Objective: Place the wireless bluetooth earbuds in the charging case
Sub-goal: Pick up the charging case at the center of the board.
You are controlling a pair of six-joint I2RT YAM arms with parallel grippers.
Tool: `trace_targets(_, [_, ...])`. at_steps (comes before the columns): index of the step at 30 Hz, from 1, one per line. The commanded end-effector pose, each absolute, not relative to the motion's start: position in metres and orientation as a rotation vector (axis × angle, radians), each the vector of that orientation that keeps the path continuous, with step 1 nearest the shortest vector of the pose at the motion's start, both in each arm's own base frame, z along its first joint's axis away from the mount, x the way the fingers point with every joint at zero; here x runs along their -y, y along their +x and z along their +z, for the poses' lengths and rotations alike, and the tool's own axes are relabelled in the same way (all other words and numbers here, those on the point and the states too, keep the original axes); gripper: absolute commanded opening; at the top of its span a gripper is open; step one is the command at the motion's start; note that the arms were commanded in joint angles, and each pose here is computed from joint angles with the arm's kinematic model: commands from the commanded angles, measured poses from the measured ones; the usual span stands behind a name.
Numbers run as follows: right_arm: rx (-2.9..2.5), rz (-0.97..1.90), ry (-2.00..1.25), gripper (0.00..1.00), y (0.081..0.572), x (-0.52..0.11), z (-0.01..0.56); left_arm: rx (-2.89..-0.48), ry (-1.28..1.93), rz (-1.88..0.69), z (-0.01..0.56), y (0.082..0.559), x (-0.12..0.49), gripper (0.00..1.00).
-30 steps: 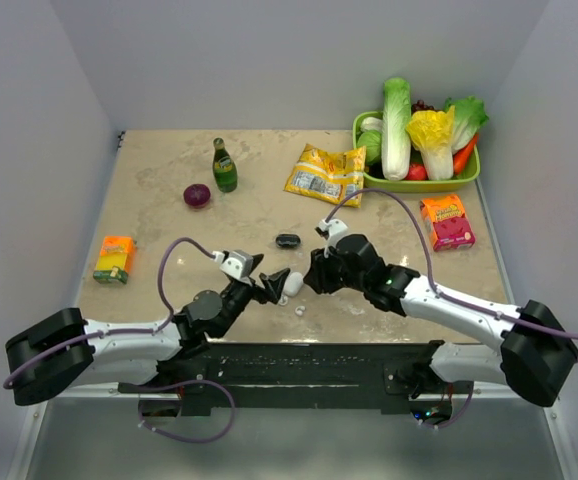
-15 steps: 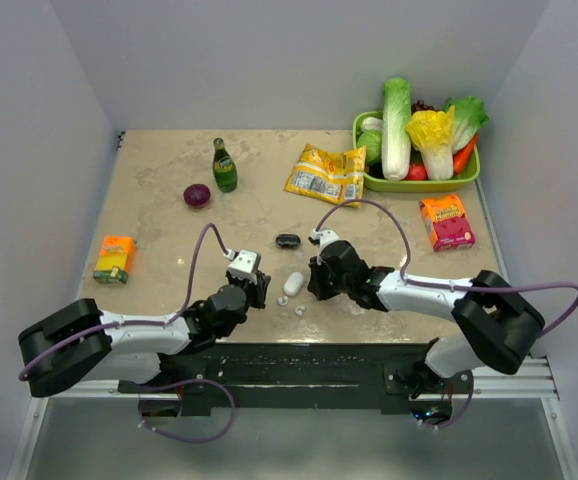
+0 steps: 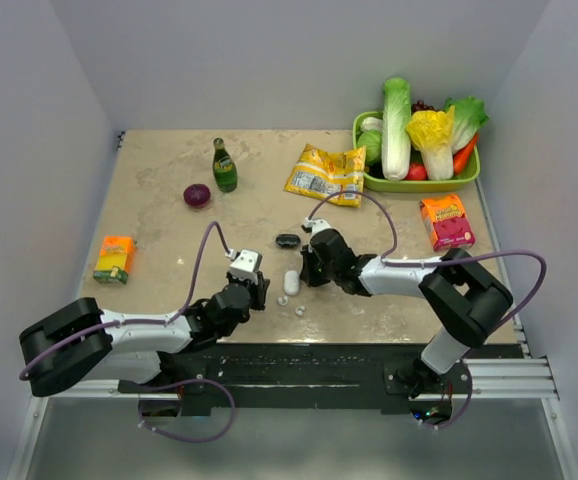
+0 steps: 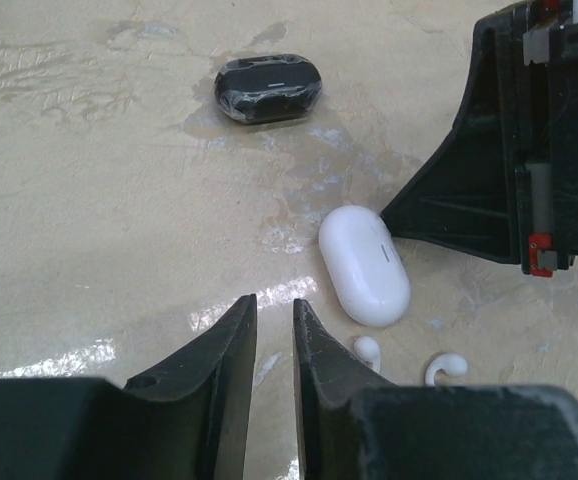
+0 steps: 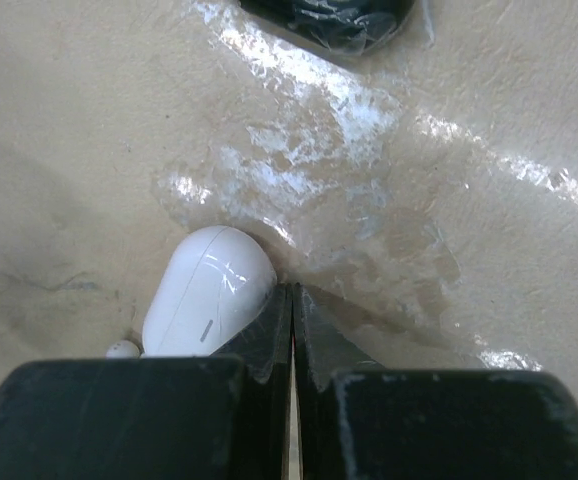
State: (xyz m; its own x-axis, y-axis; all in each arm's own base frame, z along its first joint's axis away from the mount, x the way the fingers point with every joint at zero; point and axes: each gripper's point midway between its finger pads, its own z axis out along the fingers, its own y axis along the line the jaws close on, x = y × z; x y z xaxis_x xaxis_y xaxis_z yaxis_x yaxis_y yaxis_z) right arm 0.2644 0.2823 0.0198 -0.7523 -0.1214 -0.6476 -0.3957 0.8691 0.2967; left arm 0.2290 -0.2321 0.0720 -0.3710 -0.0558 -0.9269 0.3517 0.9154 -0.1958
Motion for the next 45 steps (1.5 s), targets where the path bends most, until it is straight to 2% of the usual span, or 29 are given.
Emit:
trace_targets(1, [-2.337,0.573,-0.362,0.00,0.284,-0.296,0.036,-1.897,0.159,-0.460,0.079,0.232,0.232,0.26])
trace_targets(11, [-2.384,0.568,-0.375,0.00,0.265,-0.280,0.028,-1.912,0.159,-0.439,0.072,0.234,0.227,0.28])
trace_targets(16, [-2.405,0.698,-0.471,0.00,0.233,-0.293,0.026,-1.911,0.159,-0.455,0.072,0.234,0.230,0.28])
trace_targets(22, [-2.394,0.744,-0.528,0.00,0.224,-0.309,0.031,-1.914,0.156,-0.465,0.074,0.234,0.232,0.28])
trace_targets(38, [-2.378,0.764,-0.482,0.00,0.252,-0.341,0.031,-1.874,0.075,-0.443,0.088,0.233,0.212,0.29])
trace_targets(45, [-2.375,0.789,-0.474,0.00,0.263,-0.357,0.031,-1.871,0.035,-0.412,0.086,0.233,0.200,0.34])
